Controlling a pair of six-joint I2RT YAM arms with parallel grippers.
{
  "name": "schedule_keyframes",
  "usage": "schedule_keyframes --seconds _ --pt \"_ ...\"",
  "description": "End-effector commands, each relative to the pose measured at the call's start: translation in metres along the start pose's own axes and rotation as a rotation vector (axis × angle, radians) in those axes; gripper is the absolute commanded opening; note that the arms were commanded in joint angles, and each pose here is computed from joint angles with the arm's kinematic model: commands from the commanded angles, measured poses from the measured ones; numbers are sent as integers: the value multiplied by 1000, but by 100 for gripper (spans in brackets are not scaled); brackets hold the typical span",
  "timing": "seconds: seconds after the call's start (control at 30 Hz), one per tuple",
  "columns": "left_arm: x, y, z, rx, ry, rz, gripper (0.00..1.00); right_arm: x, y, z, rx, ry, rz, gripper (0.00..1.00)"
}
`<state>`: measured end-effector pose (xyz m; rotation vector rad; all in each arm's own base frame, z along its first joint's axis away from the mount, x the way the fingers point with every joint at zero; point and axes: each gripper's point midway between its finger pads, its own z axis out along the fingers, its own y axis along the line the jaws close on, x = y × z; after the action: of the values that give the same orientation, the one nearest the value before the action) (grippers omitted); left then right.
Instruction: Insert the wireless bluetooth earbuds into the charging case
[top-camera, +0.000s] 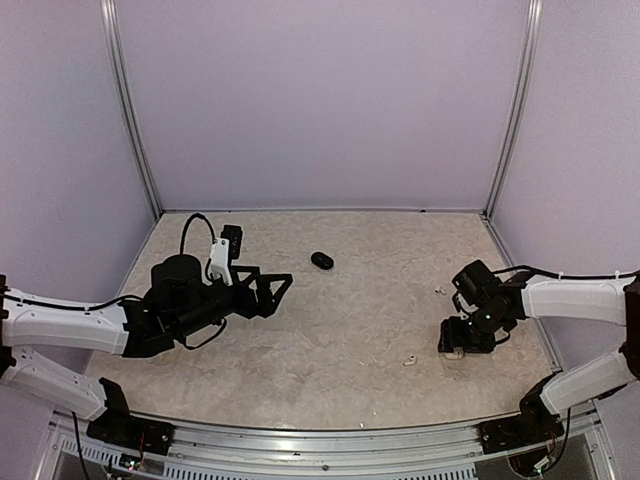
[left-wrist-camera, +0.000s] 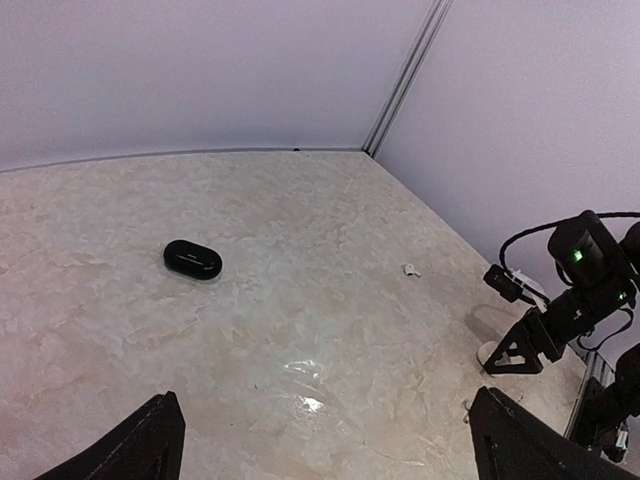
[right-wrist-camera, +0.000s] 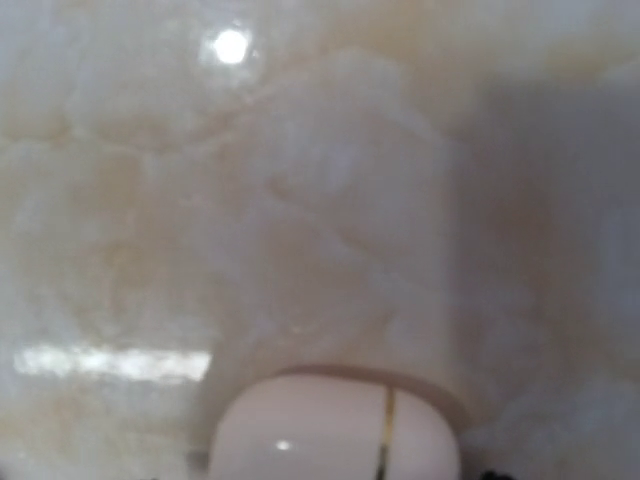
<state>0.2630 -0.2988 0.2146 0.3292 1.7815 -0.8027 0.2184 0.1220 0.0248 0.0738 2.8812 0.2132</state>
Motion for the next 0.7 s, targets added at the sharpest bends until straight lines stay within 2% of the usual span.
schedule_keyframes --seconds 0.0,0.23,0.43,0.67 --pt "-4 7 -1 -28 -26 -25 99 5 -10 1 66 -2 30 67" --pt "-6 15 -5 -59 -67 -64 99 -3 -8 1 72 -24 17 58" --pt "-7 18 -12 -59 -85 -27 99 -18 12 -3 2 -52 -75 40" --pt "-4 17 -16 -43 -74 -57 99 -60 65 -45 -74 -230 -322 38"
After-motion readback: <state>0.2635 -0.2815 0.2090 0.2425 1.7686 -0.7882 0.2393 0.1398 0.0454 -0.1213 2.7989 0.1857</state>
